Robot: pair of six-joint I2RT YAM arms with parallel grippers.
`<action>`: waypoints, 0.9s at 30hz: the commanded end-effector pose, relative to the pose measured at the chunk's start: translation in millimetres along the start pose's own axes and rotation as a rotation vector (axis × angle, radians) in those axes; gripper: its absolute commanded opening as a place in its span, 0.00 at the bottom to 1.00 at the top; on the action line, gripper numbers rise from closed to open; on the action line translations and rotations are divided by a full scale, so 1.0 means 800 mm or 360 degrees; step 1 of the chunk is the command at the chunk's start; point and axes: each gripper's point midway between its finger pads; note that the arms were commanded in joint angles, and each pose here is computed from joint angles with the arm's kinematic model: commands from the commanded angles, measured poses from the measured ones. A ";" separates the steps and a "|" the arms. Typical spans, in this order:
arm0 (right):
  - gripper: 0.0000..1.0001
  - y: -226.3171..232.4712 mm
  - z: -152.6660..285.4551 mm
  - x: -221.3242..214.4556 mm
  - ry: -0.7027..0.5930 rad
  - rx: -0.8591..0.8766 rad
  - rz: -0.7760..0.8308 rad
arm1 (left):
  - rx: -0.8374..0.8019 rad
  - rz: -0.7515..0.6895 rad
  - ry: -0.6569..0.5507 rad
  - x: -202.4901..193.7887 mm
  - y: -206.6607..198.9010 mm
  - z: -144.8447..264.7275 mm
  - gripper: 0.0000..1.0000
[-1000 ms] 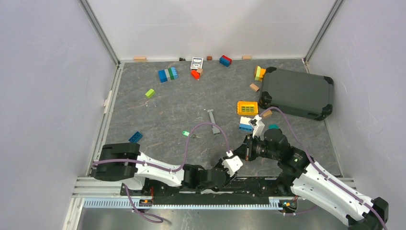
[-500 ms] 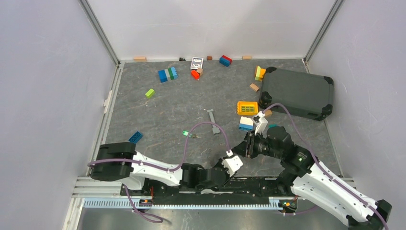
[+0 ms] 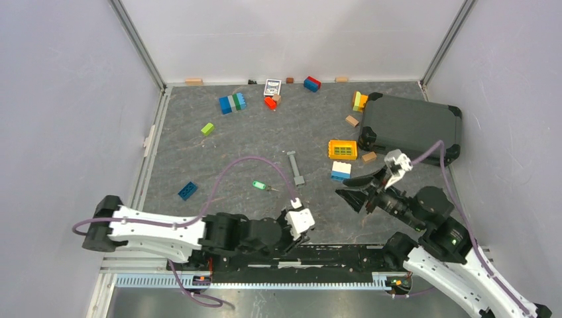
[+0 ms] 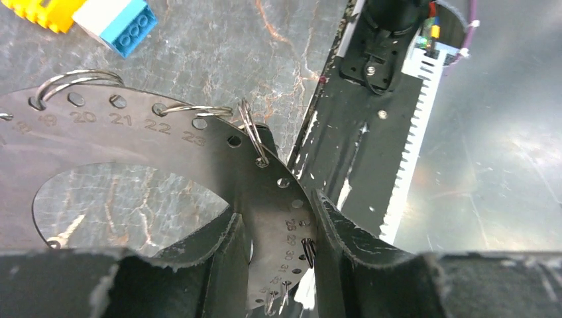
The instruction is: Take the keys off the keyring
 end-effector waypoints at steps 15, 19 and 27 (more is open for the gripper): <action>0.52 0.116 0.049 0.063 -0.0807 0.0912 0.0901 | -0.0212 -0.0667 0.0258 0.088 -0.013 0.118 0.02; 0.49 0.125 0.046 0.057 -0.0819 0.1002 0.0831 | -0.0217 -0.0702 0.0228 0.098 -0.018 0.112 0.02; 0.38 0.135 0.046 0.037 -0.0788 0.1141 0.0779 | -0.0225 -0.0706 0.0133 0.116 -0.026 0.105 0.02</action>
Point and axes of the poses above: each gripper's point midway between its finger pads, its own z axis back along the fingers, its own y axis along the line the jaws close on, x = y × z, and after that the axes turned 14 degrees about z, right-handed
